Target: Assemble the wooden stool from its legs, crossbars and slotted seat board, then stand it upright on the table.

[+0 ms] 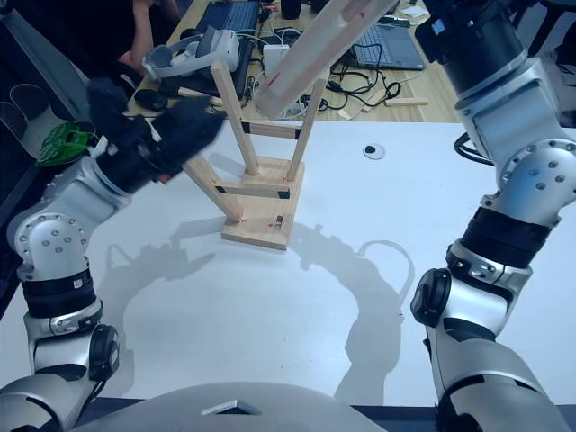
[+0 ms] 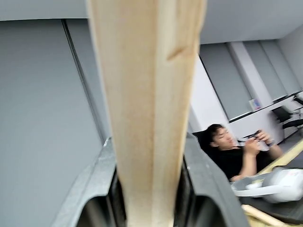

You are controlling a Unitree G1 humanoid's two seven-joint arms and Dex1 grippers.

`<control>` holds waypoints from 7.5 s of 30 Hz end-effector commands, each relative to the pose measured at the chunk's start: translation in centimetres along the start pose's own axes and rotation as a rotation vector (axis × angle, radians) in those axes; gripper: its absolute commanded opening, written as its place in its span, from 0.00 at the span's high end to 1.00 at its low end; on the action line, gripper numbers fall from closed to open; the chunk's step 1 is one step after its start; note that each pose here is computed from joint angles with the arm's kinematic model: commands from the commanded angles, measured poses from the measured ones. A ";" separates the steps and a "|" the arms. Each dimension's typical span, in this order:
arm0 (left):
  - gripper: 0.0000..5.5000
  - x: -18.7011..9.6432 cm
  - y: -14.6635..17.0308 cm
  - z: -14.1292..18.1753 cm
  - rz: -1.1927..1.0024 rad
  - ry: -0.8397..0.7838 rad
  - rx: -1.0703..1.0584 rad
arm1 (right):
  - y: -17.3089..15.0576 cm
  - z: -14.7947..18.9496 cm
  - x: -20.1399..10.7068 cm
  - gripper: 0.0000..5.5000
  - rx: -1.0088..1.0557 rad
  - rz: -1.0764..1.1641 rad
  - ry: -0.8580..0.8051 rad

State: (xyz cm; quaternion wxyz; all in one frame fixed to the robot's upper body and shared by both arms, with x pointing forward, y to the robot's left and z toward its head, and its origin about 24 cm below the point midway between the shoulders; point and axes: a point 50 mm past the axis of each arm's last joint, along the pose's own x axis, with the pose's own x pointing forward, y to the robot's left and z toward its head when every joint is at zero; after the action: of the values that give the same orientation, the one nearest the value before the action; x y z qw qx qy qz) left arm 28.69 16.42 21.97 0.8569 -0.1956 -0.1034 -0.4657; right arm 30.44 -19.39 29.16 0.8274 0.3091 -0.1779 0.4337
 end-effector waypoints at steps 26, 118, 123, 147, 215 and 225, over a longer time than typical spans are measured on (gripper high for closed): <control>0.15 -6.0 2.7 -14.5 0.457 0.956 0.530 | -5.2 -9.9 -6.3 0.82 -0.065 -0.469 0.170; 0.15 0.4 -2.0 -13.5 0.291 0.579 0.143 | -9.4 -14.8 -9.4 0.56 -0.393 -0.679 0.566; 0.15 0.4 -1.7 -13.4 0.315 0.542 0.154 | -8.0 -12.9 -6.6 0.56 -0.403 -0.612 0.421; 0.15 0.6 0.1 -12.2 0.465 0.458 0.196 | -4.5 -19.8 -8.0 0.76 -0.234 -0.512 0.854; 0.15 5.0 0.7 3.0 0.518 -0.559 0.035 | 5.3 -27.5 5.9 1.00 -0.806 0.167 0.581; 0.15 5.4 0.1 1.0 0.514 -0.499 -0.013 | -1.3 -25.5 0.7 1.00 -0.991 -0.307 0.502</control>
State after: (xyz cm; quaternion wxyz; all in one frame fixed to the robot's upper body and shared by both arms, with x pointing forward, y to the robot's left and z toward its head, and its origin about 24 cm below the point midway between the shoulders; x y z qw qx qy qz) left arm 31.90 12.93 24.70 0.8913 -0.3314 -0.2568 -0.1728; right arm 32.76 -1.00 10.62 0.9370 -0.2021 -0.1145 0.2609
